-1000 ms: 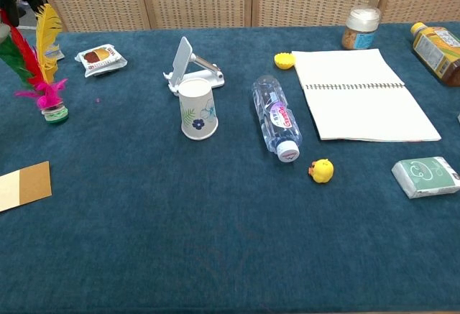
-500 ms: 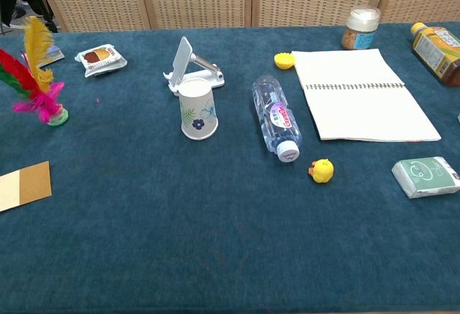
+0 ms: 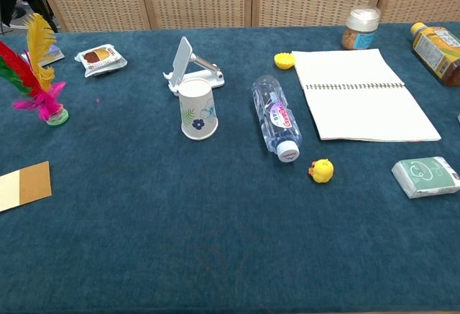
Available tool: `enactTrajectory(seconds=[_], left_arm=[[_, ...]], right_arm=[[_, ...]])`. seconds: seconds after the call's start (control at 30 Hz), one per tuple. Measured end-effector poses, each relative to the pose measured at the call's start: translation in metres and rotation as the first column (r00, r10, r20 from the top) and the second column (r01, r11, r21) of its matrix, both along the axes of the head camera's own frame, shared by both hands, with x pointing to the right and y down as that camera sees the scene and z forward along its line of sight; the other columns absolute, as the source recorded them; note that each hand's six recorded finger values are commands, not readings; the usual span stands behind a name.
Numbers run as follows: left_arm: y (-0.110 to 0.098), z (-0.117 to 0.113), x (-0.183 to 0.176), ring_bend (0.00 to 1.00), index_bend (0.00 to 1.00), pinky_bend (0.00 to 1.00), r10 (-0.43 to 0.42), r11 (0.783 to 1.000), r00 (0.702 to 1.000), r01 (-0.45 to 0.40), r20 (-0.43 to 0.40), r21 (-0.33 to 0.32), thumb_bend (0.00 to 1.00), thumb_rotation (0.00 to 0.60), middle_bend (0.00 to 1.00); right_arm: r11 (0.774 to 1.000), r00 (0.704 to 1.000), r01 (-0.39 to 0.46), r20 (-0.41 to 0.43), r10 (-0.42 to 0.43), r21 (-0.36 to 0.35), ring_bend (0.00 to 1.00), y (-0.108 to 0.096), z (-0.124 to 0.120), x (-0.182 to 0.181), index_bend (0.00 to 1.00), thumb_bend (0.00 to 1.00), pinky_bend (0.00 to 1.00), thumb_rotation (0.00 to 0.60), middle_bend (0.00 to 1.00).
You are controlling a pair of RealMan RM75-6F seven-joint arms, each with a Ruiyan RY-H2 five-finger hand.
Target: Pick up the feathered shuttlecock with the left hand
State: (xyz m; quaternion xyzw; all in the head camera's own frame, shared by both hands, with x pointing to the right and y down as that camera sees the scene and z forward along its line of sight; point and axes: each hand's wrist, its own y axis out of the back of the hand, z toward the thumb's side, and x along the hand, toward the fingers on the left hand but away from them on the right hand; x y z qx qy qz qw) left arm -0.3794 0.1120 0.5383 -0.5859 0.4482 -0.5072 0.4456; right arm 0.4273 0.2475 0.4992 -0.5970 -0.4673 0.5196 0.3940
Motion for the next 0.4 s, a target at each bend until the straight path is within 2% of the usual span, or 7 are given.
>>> enactTrajectory(seconds=[0.07,0.3,0.4], left_arm=[[0.017,-0.002,-0.010,0.00,0.09,0.00,-0.007,1.000,1.000,0.007,-0.005,-0.029,0.30,0.600,0.00],[0.098,-0.002,-0.043,0.00,0.09,0.00,-0.004,0.989,0.999,0.009,0.034,-0.145,0.30,0.600,0.00],[0.115,0.001,-0.054,0.00,0.09,0.00,-0.013,0.986,0.999,0.021,0.051,-0.167,0.30,0.600,0.00]], right_arm=[[1.000,1.000,-0.003,-0.001,0.003,0.001,0.00,-0.001,0.000,0.000,0.00,0.00,0.00,0.600,0.00],[1.000,1.000,-0.009,-0.013,0.009,-0.008,0.00,-0.003,0.003,0.000,0.00,0.00,0.00,0.600,0.00],[1.000,1.000,-0.012,-0.022,0.011,-0.016,0.00,-0.003,0.006,0.001,0.00,0.00,0.00,0.600,0.00]])
